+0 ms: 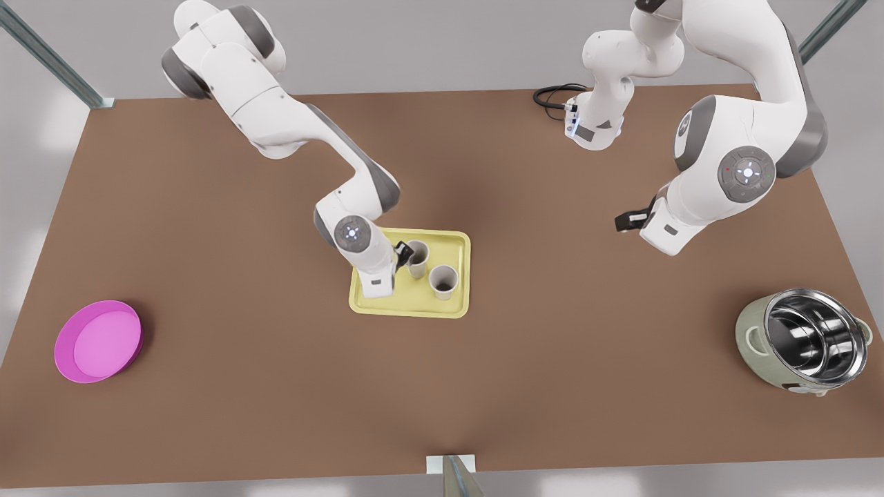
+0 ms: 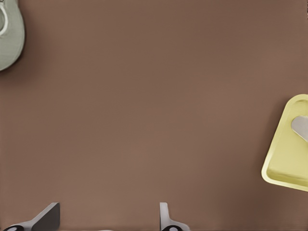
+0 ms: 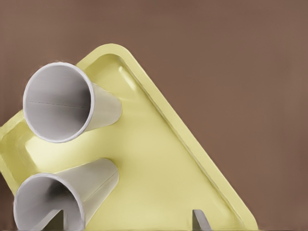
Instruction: Use both arms to respectively pick up the white IKEA cups from the middle-left and middle-right positions, then place the white IKEA cups onto the middle-middle tray, ensuring that the cups remain upright and do not tip over
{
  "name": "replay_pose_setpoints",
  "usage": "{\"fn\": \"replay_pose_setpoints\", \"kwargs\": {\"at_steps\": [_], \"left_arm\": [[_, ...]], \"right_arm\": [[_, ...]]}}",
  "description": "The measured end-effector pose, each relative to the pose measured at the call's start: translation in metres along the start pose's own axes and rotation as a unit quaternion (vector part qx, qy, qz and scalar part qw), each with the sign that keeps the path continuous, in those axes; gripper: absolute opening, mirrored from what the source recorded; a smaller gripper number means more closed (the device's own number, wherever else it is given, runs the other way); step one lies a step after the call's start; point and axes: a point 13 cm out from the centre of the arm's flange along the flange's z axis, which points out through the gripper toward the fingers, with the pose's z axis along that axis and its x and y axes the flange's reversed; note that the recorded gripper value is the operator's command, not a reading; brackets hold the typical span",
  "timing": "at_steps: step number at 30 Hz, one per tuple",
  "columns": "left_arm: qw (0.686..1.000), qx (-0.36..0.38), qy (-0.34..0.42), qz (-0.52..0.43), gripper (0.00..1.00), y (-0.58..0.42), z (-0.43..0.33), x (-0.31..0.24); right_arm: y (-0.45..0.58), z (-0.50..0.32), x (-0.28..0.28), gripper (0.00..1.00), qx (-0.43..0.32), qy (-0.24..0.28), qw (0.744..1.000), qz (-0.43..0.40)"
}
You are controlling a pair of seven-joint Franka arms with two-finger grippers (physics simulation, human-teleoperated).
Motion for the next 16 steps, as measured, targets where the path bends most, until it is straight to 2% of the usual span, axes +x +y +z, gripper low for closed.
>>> {"fn": "replay_pose_setpoints", "kwargs": {"at_steps": [2,6,7,12,16], "left_arm": [[1.0,0.0,0.001,0.008,1.0,0.0,0.001,0.0],[1.0,-0.001,0.002,0.022,1.0,0.0,0.001,0.001],[1.0,-0.001,0.002,0.025,1.0,0.0,0.001,0.001],[0.999,-0.001,0.002,0.039,1.0,-0.001,0.001,0.001],[0.999,-0.001,0.002,0.05,1.0,-0.004,0.001,0.002]], "right_arm": [[-0.049,-0.066,-0.009,1.0,0.004,-0.01,0.999,0.033],[-0.241,-0.124,0.083,1.0,0.072,0.073,0.98,0.169],[-0.261,-0.165,0.106,1.0,0.092,0.076,0.974,0.194],[-0.205,-0.333,0.225,1.0,0.111,0.066,0.959,0.251],[-0.189,-0.354,0.269,1.0,0.1,0.077,0.951,0.283]]}}
